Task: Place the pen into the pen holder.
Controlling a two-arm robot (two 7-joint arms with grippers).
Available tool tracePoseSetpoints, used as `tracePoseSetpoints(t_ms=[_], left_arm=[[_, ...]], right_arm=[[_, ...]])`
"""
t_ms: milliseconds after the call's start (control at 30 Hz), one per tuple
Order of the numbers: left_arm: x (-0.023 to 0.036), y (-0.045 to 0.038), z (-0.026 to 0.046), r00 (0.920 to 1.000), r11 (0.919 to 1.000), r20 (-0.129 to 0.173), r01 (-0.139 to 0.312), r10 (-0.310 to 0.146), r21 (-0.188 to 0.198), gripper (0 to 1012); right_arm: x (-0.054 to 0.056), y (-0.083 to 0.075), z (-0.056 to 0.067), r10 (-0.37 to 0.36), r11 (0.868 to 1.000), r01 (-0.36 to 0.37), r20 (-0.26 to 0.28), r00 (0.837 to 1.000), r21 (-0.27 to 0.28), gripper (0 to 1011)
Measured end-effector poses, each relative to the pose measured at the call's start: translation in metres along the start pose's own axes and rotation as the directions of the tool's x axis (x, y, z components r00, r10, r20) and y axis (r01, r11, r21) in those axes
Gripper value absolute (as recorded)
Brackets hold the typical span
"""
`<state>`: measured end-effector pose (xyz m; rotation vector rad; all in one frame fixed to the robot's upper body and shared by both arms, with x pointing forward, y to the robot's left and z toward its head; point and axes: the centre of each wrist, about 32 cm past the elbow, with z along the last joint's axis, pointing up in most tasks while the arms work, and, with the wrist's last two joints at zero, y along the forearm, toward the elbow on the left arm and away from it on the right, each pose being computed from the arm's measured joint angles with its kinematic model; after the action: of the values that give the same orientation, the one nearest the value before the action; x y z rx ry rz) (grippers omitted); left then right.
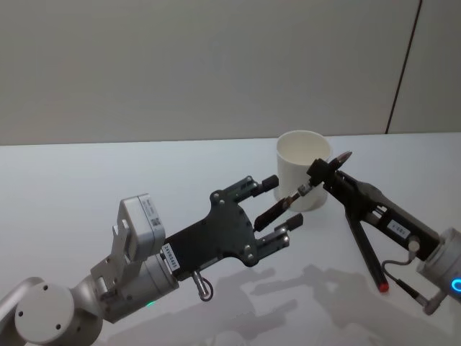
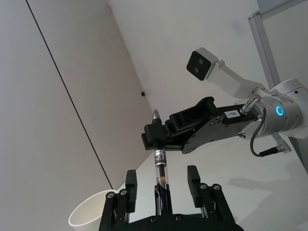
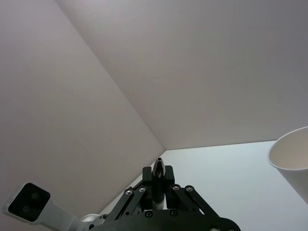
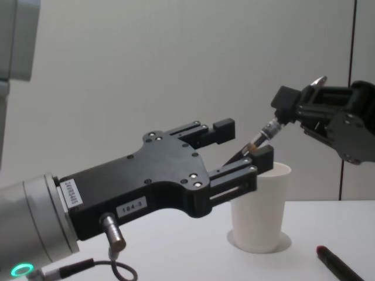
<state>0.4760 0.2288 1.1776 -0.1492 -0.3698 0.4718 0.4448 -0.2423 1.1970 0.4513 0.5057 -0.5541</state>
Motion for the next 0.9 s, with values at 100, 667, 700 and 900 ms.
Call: tracePoseSetpoints(t_ms=[100, 667, 700, 900], left_arm=[[0.0000, 0.0000, 0.0000, 1.0000, 1.0000, 0.000, 0.000, 0.000, 0.000, 716], [0.0000, 0.0000, 0.0000, 1.0000, 1.0000, 0.000, 0.000, 0.000, 0.001, 1001], [0.0000, 0.0000, 0.0000, 1.0000, 1.0000, 0.000, 0.000, 0.000, 0.001, 1001], [0.0000, 0.0000, 0.0000, 1.0000, 1.0000, 0.000, 0.000, 0.000, 0.001, 1001]], right_arm=[[0.0000, 0.0000, 0.0000, 0.000, 1.000, 0.000, 0.000, 1.000, 0.000, 130], [0.0001, 0.0008, 0.0007, -0.001, 1.000, 0.001, 0.034, 0.999, 0.004, 130], [0.0001, 0.0009, 0.0008, -0.003, 1.000, 0.003, 0.039, 0.999, 0.005, 130], [0.0013, 0.0011, 0.0022, -0.035, 0.999, 0.033, 0.100, 0.994, 0.024, 130]])
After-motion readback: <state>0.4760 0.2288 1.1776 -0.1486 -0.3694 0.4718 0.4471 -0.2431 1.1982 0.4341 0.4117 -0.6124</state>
